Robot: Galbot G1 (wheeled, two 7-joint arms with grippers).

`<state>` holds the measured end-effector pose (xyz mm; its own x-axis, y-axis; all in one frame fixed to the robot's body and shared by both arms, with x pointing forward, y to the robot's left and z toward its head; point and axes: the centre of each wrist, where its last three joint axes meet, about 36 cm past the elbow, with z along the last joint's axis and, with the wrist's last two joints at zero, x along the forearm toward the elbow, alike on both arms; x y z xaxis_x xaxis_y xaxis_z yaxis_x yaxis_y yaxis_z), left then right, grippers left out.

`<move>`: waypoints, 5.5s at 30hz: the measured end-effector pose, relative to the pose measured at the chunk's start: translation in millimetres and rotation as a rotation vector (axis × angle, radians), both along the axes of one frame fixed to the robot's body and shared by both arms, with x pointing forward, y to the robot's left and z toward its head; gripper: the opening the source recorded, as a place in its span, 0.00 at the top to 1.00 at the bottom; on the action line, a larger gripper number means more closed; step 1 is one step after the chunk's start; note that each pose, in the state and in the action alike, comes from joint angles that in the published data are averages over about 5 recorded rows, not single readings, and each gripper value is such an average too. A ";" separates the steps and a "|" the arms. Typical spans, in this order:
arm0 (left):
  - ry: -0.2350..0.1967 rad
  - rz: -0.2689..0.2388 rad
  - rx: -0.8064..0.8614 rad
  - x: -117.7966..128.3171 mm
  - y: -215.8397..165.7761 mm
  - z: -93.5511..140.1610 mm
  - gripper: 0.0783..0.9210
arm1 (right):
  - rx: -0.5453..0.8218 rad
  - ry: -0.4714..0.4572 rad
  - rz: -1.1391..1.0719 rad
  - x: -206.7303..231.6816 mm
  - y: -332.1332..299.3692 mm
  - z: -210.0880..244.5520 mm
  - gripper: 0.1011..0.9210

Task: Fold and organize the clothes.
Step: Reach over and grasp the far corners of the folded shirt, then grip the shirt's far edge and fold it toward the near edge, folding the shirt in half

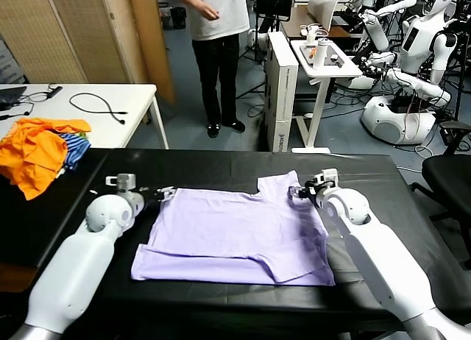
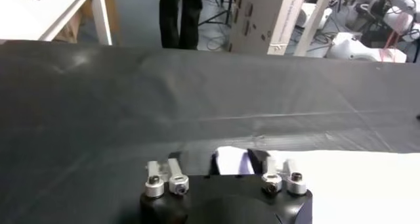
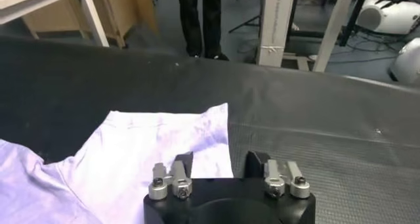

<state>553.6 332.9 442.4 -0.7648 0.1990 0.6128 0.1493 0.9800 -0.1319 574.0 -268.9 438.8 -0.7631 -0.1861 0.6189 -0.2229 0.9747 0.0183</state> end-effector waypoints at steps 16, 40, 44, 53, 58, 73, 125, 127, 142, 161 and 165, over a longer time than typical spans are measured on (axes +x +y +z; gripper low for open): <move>-0.007 -0.031 -0.033 -6.6 0.7 2.9 0.92 | 0.028 -0.051 0.011 -2.9 -0.7 3.7 0.95; -0.077 -0.049 -0.071 -61.3 12.6 29.9 0.92 | 0.086 -0.184 0.024 -83.1 -34.2 45.2 0.95; -0.085 -0.060 -0.068 -79.9 15.9 36.4 0.92 | 0.062 -0.182 0.035 -109.1 -35.4 57.1 0.95; -0.109 -0.105 -0.042 -118.7 12.2 53.0 0.92 | -0.005 -0.125 0.058 -168.1 -33.2 62.7 0.95; -0.109 -0.123 -0.031 -130.8 8.0 55.4 0.92 | -0.020 -0.113 0.066 -189.8 -30.4 63.5 0.95; -0.065 -0.136 0.019 -161.6 4.2 43.2 0.92 | -0.030 -0.016 0.113 -227.9 -18.4 40.5 0.95; -0.093 -0.006 0.059 -211.6 1.3 44.6 0.02 | 0.018 -0.105 0.051 -221.7 -22.2 59.8 0.02; -0.104 0.004 0.051 -203.2 1.4 42.8 0.02 | 0.021 -0.102 0.028 -211.1 -24.1 52.2 0.02; -0.070 0.029 0.020 -165.6 5.4 16.4 0.02 | 0.064 -0.047 -0.056 -168.4 -27.9 13.9 0.02; -0.034 -0.006 -0.030 -170.7 -5.6 3.8 0.50 | 0.072 -0.014 -0.066 -159.8 -24.7 -3.1 0.23; -0.026 -0.005 -0.028 -172.4 -6.1 0.9 0.77 | 0.077 -0.017 -0.062 -158.5 -22.9 -3.6 0.42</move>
